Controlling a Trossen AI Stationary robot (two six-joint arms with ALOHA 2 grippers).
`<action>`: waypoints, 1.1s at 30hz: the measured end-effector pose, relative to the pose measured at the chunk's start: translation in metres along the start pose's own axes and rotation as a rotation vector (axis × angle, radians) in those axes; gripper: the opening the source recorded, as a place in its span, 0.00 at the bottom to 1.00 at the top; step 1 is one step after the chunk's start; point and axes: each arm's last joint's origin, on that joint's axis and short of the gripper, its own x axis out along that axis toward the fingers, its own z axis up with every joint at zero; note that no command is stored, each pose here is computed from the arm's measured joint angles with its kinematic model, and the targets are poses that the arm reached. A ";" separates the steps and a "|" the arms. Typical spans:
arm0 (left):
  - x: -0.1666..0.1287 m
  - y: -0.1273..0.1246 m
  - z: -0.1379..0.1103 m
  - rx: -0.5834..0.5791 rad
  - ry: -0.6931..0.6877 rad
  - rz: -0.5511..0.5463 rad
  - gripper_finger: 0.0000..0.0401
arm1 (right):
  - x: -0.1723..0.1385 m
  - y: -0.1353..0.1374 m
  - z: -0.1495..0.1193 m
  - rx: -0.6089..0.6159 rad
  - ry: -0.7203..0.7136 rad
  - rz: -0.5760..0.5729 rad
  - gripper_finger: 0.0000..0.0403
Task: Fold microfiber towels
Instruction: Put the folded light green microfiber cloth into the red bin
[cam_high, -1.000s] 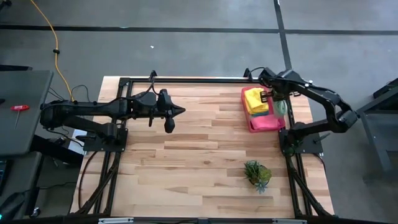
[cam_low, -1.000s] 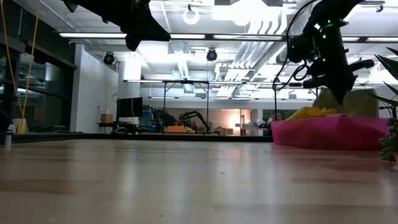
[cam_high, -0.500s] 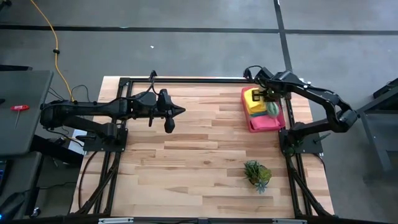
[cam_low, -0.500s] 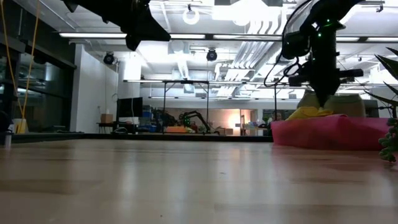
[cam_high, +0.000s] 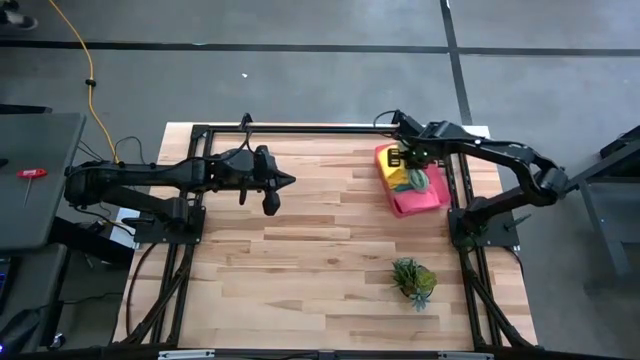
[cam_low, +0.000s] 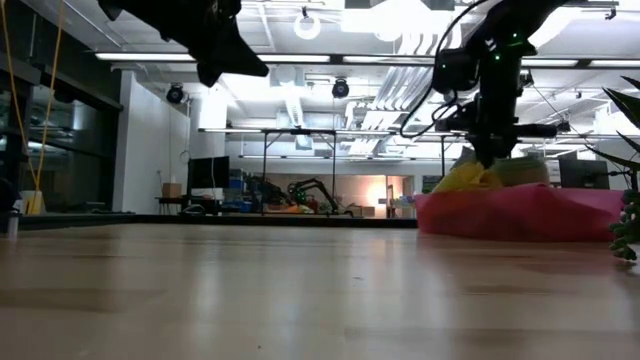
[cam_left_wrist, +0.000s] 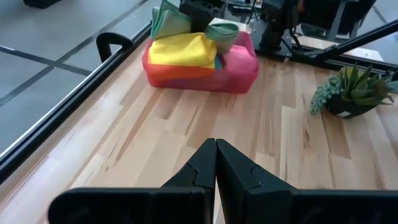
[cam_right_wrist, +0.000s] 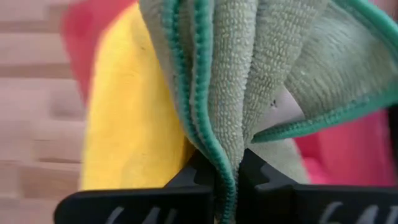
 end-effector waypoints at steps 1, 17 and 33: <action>0.000 0.000 0.000 0.000 0.004 0.000 0.00 | 0.001 0.002 0.001 0.007 0.007 0.021 0.00; 0.000 0.000 -0.001 0.001 0.009 -0.007 0.00 | -0.001 0.025 0.001 0.051 -0.030 0.219 0.00; 0.000 0.000 -0.001 0.016 0.013 -0.005 0.00 | -0.004 0.005 -0.039 -0.062 0.160 -0.136 0.00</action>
